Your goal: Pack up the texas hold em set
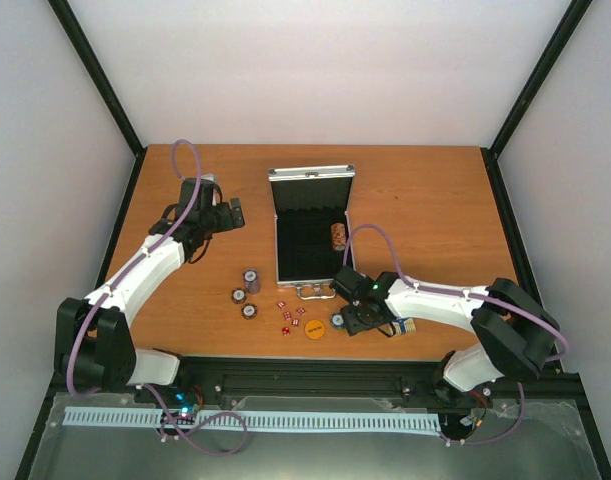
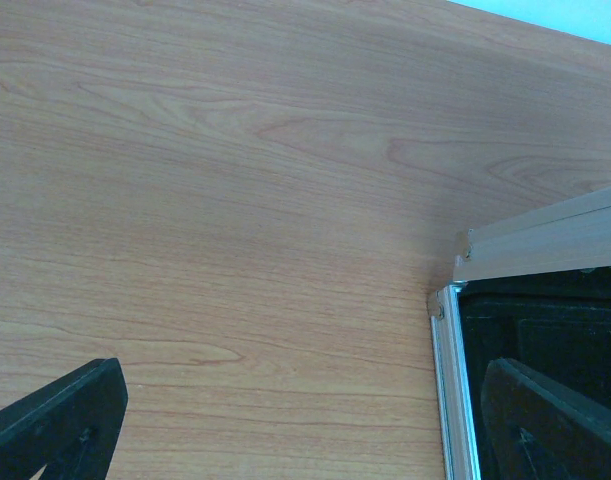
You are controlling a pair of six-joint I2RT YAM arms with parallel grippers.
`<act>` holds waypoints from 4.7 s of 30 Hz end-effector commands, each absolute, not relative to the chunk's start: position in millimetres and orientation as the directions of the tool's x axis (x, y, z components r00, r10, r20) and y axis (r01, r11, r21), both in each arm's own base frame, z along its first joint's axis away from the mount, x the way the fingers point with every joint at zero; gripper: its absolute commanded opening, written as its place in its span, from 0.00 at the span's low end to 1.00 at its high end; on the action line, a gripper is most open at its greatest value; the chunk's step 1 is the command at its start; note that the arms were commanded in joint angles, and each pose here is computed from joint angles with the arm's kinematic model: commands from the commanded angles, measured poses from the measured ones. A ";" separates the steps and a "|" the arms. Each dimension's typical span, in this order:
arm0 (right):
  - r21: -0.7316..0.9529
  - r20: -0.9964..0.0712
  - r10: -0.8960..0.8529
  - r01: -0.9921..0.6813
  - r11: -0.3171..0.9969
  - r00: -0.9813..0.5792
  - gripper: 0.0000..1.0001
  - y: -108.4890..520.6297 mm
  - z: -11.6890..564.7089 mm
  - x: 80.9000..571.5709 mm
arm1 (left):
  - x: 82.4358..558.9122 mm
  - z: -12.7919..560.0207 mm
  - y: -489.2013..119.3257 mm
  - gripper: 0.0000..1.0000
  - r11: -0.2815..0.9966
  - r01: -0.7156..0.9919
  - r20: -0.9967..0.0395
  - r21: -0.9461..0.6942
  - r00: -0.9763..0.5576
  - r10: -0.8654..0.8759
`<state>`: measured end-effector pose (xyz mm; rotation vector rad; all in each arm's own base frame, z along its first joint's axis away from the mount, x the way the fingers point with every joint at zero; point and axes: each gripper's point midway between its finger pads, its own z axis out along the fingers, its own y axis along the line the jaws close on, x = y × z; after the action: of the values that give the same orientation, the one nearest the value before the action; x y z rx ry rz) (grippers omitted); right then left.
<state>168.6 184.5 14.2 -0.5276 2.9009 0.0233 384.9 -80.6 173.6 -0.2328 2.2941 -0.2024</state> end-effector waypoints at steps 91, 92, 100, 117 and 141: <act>-0.051 -0.380 -0.147 -0.138 0.989 -0.913 0.09 182.8 75.1 213.2 | 375.1 195.6 -100.6 0.99 0.945 -0.007 -0.747 -0.327 -0.611 -0.263; -0.035 -0.397 -0.135 -0.132 0.991 -0.908 0.09 186.1 80.4 217.7 | 373.6 197.0 -105.1 0.98 0.944 0.015 -0.755 -0.329 -0.605 -0.254; 0.081 -0.536 -0.027 -0.083 0.993 -0.844 0.09 208.0 125.8 260.3 | 346.2 209.6 -173.9 0.96 0.852 0.320 -0.826 -0.414 -0.527 -0.203; 0.366 -0.654 0.203 -0.070 0.928 -0.729 0.08 244.0 196.2 331.6 | 263.8 229.0 -224.9 0.97 0.598 0.711 -0.922 -0.370 -0.361 -0.141; 0.608 -0.583 0.305 -0.156 0.778 -0.753 0.06 285.4 237.8 339.0 | 272.7 246.4 -296.7 1.00 0.595 0.752 -0.957 -0.284 -0.185 -0.224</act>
<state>331.5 279.0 218.0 0.1003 2.3205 0.7890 255.3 -297.0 211.4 0.5480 1.6558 -1.0008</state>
